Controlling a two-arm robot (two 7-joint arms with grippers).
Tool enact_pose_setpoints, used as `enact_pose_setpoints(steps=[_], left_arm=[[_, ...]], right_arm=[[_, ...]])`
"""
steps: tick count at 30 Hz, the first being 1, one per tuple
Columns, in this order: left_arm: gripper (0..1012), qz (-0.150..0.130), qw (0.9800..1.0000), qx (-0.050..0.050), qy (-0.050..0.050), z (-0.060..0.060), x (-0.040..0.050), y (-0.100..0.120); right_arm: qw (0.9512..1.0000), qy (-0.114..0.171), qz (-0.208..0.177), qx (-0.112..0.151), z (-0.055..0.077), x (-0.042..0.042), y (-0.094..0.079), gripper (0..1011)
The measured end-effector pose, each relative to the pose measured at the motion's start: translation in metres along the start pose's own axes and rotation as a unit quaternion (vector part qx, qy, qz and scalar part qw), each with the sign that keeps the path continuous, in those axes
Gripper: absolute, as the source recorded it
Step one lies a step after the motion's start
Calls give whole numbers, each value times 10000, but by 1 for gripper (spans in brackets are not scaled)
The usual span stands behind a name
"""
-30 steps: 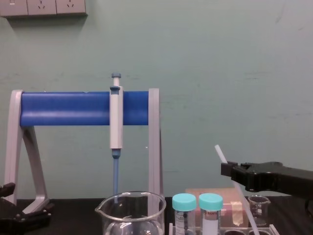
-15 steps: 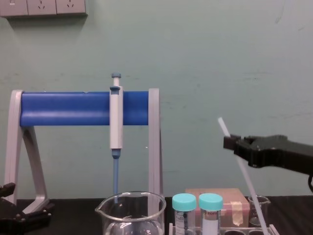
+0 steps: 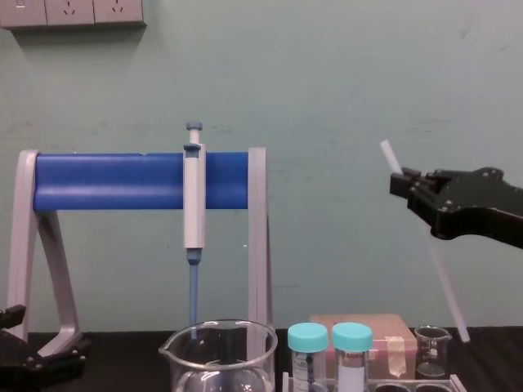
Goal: Pick up the stirring rod with one hand, then place it down.
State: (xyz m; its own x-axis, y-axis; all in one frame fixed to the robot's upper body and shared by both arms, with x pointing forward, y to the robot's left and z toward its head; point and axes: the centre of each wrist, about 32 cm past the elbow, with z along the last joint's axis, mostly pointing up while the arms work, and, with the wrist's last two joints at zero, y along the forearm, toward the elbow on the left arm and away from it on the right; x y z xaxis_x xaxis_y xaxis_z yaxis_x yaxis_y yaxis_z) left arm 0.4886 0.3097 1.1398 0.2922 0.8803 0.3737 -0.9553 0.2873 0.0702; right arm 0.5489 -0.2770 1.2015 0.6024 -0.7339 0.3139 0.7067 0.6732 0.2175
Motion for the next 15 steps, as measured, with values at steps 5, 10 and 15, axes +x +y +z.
enact_pose_setpoints(steps=[5, 10, 15], left_arm=[[1000, 0, 10000, 0, 0, 0, 0, 0], [1000, 0, 10000, 0, 0, 0, 0, 0], [1000, 0, 10000, 0, 0, 0, 0, 0]], right_arm=[[9993, -200, -111, 305, -84, -22, -53, 70], [9982, -98, -185, 553, -195, -48, -94, 70], [9966, 312, -283, 705, -304, -64, -122, 70]])
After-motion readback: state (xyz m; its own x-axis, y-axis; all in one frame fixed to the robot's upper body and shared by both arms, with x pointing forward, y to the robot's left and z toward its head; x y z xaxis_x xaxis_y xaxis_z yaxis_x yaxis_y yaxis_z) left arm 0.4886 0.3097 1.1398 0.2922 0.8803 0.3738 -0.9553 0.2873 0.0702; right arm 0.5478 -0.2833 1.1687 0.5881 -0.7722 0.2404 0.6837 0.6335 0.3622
